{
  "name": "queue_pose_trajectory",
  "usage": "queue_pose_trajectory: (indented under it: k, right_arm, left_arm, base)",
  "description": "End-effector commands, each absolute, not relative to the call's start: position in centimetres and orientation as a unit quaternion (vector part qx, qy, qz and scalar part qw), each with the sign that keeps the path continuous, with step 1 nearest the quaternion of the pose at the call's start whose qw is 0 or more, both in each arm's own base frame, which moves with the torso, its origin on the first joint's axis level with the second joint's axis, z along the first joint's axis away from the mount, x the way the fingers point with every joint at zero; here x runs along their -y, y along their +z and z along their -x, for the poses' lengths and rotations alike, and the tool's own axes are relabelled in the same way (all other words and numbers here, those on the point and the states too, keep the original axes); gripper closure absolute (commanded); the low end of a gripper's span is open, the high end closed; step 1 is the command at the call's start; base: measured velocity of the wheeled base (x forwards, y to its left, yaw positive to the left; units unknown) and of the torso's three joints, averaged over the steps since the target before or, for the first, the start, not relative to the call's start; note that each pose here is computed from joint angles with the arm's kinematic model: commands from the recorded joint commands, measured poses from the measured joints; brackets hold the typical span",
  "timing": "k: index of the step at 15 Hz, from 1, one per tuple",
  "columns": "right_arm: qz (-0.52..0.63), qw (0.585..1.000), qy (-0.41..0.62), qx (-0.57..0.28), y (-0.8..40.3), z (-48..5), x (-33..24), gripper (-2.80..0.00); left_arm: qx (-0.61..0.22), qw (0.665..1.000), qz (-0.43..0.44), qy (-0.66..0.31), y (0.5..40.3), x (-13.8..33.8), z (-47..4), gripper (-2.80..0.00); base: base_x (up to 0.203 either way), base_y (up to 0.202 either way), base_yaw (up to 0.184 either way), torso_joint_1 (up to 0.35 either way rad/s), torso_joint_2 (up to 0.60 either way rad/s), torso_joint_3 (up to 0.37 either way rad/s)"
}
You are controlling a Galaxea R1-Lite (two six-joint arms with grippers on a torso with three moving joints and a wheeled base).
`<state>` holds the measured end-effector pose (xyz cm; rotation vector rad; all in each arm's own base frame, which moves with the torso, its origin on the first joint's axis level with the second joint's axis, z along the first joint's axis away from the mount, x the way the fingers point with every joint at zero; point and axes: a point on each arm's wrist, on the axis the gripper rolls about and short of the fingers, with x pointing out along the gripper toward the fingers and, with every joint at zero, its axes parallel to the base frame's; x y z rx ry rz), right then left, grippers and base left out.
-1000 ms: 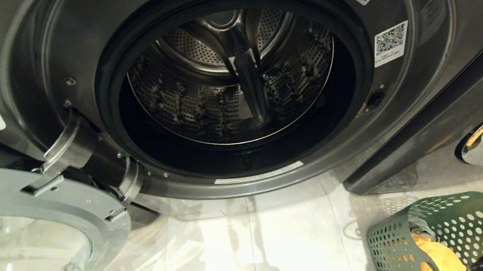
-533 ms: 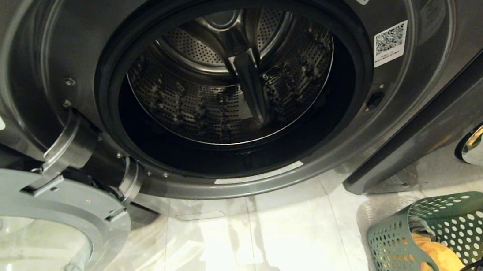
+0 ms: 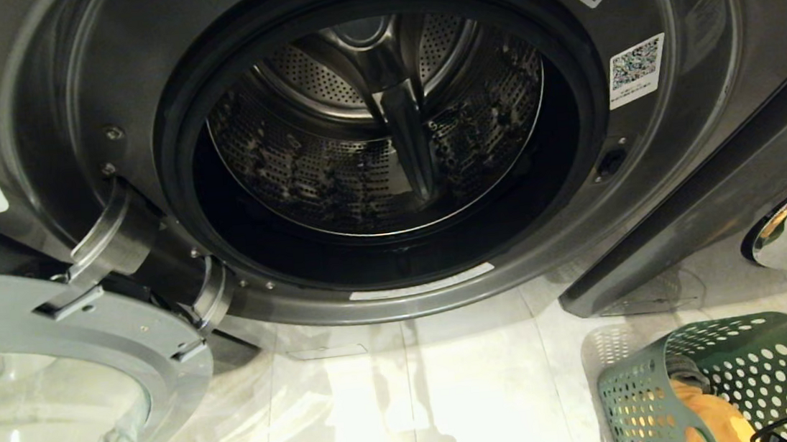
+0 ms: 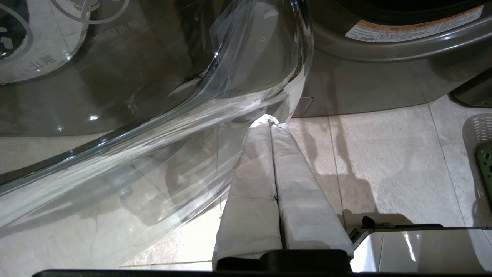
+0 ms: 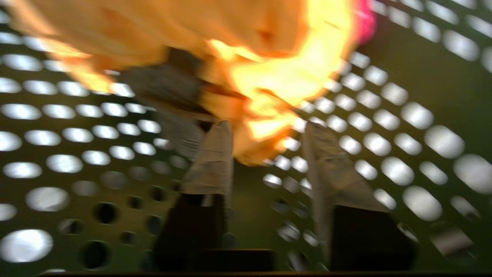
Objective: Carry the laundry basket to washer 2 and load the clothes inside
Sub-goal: Place the clothes into the washing machine
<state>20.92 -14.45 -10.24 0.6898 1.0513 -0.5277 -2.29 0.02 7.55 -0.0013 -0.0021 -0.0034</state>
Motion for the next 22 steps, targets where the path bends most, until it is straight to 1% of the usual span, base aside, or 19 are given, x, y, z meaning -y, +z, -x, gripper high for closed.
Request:
queue_pose_trajectory:
  k: [1,5,10,13,16,17,22]
  right_arm:
    - [-0.335,0.788,-0.21,-0.472,-11.1,-22.0,15.2,-2.8]
    - [-0.289,0.82,-0.131,-0.475,-14.2,-24.0,15.9,-2.8]
    - [-0.197,0.864,-0.087,-0.454,-18.8,-25.9,17.0,-2.8]
    - [-0.149,0.89,-0.059,-0.428,-21.3,-28.4,17.4,-2.8]
    - [-0.133,0.895,-0.042,-0.424,-24.6,-29.5,17.1,-2.8]
    - [-0.13,0.893,-0.032,-0.429,-25.1,-29.7,16.4,-2.8]
    - [-0.126,0.893,-0.017,-0.432,-25.2,-30.4,15.3,-2.8]
  left_arm:
    - [0.001,1.0,0.001,-0.002,7.6,0.0,2.3,0.0]
    - [0.002,1.0,0.001,-0.002,7.6,0.0,2.3,0.0]
    - [0.002,1.0,0.001,-0.002,7.6,0.0,2.3,0.0]
    - [0.001,1.0,0.001,-0.002,7.6,0.0,2.3,0.0]
    - [0.001,1.0,0.001,-0.002,7.6,0.0,2.3,0.0]
    - [0.001,1.0,0.001,-0.002,7.6,0.0,2.3,0.0]
    - [0.001,1.0,0.001,-0.002,7.6,0.0,2.3,0.0]
  base:
    - [0.0,0.0,0.0,0.0,0.0,0.0]
    - [0.0,0.0,0.0,0.0,0.0,0.0]
    - [0.0,0.0,0.0,0.0,0.0,0.0]
    - [0.0,0.0,0.0,0.0,0.0,0.0]
    - [0.0,0.0,0.0,0.0,0.0,0.0]
    - [0.0,0.0,0.0,0.0,0.0,0.0]
    - [0.0,0.0,0.0,0.0,0.0,0.0]
